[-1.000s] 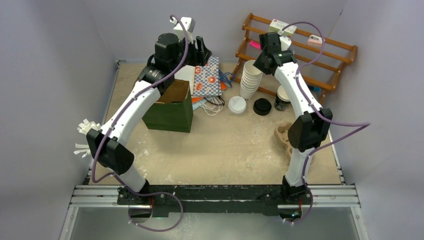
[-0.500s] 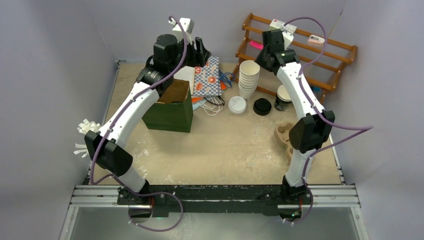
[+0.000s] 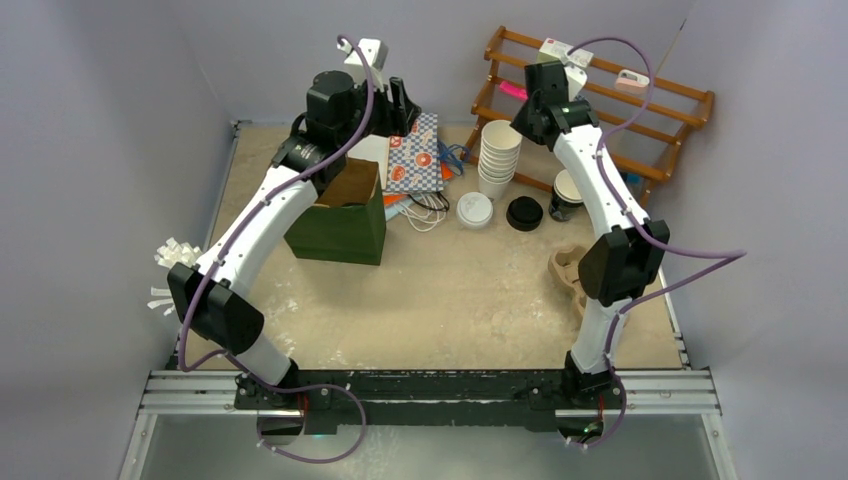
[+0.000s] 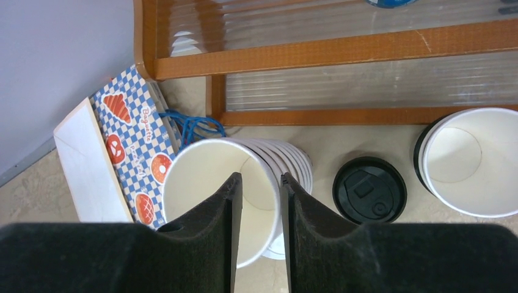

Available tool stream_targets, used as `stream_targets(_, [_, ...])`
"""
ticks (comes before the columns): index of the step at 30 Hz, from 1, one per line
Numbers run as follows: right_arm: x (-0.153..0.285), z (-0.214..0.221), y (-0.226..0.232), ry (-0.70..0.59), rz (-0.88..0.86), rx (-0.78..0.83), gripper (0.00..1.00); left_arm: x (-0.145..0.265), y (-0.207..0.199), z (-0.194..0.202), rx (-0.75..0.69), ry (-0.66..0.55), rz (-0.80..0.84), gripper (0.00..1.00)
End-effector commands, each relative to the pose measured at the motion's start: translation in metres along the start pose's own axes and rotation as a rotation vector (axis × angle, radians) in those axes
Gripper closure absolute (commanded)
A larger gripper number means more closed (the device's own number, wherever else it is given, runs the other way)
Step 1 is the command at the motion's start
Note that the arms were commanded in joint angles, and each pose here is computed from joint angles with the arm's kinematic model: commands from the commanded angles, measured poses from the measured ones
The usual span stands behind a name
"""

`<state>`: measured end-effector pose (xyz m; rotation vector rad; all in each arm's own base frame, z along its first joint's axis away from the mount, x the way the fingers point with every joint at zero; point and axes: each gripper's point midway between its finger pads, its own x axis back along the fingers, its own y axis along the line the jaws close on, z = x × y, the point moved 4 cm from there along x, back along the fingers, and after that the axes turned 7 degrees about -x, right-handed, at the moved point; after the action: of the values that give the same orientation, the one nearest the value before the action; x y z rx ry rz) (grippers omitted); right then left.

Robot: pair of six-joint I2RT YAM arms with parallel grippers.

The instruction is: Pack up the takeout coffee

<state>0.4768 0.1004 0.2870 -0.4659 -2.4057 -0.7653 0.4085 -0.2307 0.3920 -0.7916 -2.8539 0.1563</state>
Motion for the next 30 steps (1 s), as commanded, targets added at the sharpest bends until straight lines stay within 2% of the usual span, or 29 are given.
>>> stream_targets(1, [-0.003,0.004,-0.004,0.011,0.014,-0.006,0.69,0.013,-0.006,-0.021,-0.006,-0.072,0.014,0.41])
stream_targets(7, [-0.007,0.011,-0.009,0.028,0.033,-0.006,0.7,0.013,-0.006,-0.02,-0.006,-0.068,0.012,0.41])
stream_targets(19, [0.0,0.006,-0.002,0.029,0.0,-0.017,1.0,0.012,-0.005,-0.019,-0.006,-0.064,0.013,0.41])
stream_targets(30, [0.018,0.002,-0.004,0.033,-0.022,-0.027,1.0,0.003,-0.01,-0.011,0.016,-0.048,0.047,0.41])
